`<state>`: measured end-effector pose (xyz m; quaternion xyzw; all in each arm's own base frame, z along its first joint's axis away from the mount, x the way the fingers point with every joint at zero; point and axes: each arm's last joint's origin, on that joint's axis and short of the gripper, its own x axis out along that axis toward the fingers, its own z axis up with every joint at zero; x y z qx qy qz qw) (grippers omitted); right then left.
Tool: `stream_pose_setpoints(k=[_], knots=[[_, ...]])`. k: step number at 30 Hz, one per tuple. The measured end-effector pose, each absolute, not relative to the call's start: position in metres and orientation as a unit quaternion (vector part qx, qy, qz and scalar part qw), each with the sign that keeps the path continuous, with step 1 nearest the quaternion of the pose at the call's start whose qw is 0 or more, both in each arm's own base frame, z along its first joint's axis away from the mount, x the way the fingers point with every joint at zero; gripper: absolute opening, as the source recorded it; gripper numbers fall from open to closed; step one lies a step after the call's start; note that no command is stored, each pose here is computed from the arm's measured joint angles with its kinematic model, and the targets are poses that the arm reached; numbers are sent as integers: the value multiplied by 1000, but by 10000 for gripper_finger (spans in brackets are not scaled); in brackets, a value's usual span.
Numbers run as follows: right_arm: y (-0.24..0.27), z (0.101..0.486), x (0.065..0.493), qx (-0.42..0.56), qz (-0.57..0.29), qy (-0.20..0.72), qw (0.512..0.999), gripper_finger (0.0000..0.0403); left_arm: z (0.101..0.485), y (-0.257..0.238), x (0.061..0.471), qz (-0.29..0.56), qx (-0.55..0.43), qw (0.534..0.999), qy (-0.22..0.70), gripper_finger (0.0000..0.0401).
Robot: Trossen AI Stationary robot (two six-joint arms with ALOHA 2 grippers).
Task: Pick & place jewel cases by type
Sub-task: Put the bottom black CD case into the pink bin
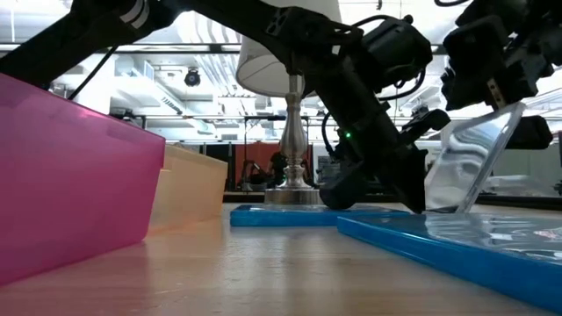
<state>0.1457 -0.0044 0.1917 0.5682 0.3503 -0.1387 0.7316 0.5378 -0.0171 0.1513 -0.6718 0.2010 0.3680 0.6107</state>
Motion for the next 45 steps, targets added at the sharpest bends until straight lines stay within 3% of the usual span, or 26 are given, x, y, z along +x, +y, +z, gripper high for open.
stream_pose_setpoints(k=[11,38,45], knots=[[-4,188,142,570,-155,369,717,313,152,-20,538,364,-673,610,206,0],[-6,184,140,560,-184,368,719,65,152,-21,537,364,-672,610,208,0],[-5,181,136,549,-195,391,712,23,153,-23,537,360,-673,611,211,0]])
